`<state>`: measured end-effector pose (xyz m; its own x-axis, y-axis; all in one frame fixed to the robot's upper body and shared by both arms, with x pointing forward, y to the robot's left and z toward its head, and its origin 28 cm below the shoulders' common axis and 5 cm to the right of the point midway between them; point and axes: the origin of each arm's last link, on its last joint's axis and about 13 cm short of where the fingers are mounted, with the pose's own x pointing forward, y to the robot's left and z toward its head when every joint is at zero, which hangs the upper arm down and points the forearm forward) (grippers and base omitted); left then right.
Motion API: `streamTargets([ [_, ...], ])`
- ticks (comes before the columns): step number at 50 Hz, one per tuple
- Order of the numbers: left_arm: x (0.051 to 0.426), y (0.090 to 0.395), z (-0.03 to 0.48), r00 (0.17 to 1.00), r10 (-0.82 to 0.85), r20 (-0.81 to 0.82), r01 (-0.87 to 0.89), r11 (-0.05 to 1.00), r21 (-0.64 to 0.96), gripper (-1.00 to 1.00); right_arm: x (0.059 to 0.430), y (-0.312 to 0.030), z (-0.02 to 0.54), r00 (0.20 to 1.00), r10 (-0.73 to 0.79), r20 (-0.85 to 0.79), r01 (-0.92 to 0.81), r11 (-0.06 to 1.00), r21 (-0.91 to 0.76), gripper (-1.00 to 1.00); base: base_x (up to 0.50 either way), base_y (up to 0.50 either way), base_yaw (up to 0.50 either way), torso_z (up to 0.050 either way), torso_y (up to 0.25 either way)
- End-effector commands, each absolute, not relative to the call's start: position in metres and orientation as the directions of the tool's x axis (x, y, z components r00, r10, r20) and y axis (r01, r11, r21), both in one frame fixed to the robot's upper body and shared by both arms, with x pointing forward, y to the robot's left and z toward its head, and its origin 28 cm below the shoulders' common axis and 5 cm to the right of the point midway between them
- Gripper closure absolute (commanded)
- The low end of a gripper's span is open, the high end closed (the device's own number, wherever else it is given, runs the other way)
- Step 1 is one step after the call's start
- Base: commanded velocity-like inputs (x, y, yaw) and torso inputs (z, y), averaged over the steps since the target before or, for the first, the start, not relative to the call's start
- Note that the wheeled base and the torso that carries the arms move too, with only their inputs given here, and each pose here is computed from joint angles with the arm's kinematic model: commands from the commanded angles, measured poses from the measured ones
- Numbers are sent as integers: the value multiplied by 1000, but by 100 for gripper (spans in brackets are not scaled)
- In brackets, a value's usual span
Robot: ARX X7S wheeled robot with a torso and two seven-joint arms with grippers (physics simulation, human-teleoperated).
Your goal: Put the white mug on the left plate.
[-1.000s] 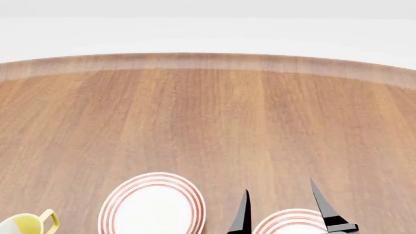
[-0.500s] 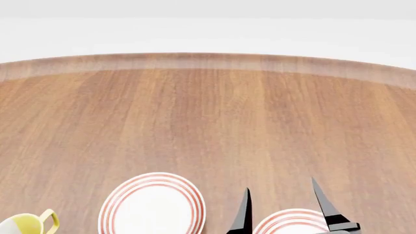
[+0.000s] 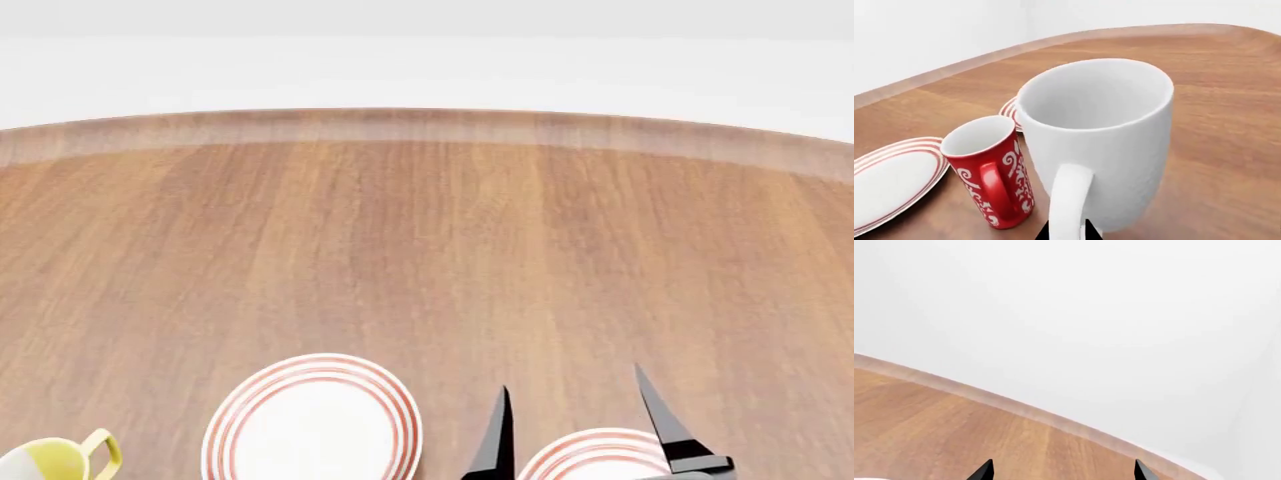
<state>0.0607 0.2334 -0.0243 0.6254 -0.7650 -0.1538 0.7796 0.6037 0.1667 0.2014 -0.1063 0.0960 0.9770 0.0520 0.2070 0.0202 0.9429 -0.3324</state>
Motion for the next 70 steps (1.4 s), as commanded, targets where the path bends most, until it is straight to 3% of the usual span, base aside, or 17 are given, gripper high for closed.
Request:
streamTargets([
  [1,47,241,-15,673,-738,-53,733,654,188,100,202,-105,96,977,54,207,18,942,-334,-100,0,0,0,0,10],
  [44,34,253,25,733,-675,89,637,726,259,100,201,-106,94,977,51,207,20,944,-329,-100,0,0,0,0,0],
  [70,60,270,44,837,-518,179,491,854,174,100,201,-107,93,978,47,204,22,945,-326,-100,0,0,0,0,0],
])
